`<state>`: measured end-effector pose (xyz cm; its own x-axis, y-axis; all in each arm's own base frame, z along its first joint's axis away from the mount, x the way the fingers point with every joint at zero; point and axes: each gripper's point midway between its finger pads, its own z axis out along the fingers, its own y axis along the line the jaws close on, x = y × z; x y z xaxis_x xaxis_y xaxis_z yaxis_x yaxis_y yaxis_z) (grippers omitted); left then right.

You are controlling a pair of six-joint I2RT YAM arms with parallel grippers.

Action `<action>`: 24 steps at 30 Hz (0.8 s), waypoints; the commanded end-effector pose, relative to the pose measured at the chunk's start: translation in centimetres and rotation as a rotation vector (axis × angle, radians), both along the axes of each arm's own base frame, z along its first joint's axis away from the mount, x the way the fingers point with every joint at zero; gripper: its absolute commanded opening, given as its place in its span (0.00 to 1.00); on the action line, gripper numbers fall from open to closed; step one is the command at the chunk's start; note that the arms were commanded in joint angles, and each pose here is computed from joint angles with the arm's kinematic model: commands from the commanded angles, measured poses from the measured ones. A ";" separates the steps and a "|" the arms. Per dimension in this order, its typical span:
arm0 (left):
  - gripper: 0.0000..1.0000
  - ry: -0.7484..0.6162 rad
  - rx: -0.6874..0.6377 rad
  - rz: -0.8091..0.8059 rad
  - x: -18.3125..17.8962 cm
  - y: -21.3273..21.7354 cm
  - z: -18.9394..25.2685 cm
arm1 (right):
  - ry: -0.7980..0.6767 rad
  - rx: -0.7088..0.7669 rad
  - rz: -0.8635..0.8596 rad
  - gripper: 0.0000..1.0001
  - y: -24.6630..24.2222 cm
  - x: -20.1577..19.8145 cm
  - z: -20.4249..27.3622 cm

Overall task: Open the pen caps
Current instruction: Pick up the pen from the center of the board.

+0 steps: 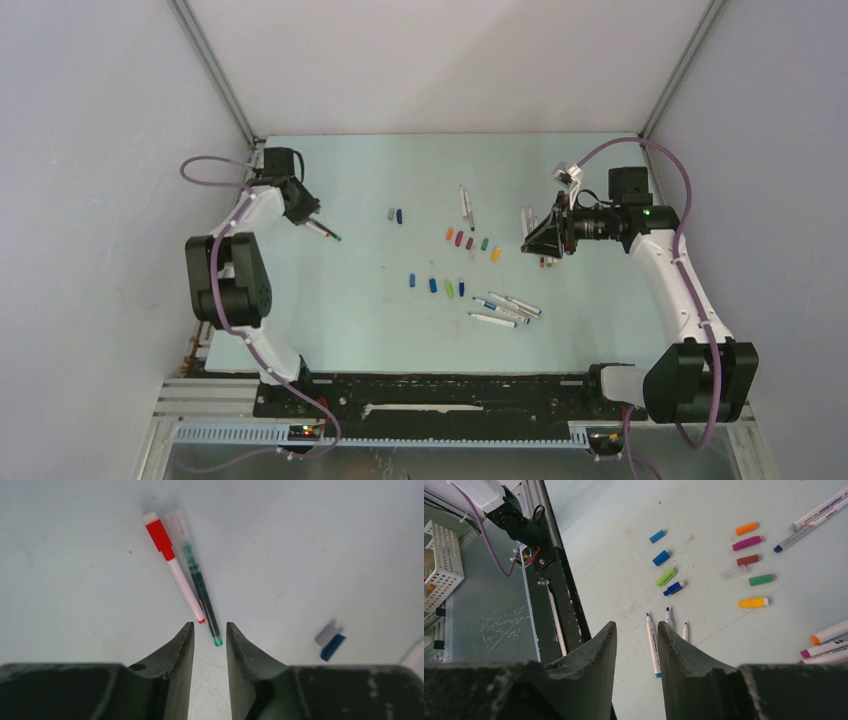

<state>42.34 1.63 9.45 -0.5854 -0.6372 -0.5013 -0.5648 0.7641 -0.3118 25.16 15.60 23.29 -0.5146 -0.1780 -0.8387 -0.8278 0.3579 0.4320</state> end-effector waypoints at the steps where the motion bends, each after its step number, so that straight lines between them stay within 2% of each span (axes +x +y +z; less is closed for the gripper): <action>1: 0.32 0.181 0.069 -0.031 -1.1 1.2 -1.5 | -0.041 0.018 0.025 0.38 0.3 -0.5 1.1; 7: 0.32 0.145 0.049 -0.058 0.4 0.7 -1.9 | -0.029 0.013 0.025 0.38 0.4 -0.4 0.8; 13: 0.33 0.194 0.061 -0.043 0.5 1.2 -3.6 | -0.019 0.006 0.022 0.38 0.3 -0.2 0.5; 17: 0.38 0.210 0.079 -0.035 0.7 1.7 -4.1 | -0.013 0.005 0.020 0.38 0.3 -0.1 0.3; 24: 0.38 0.222 0.075 -0.041 1.3 1.6 -4.3 | -0.005 0.002 0.018 0.38 0.3 0.0 0.1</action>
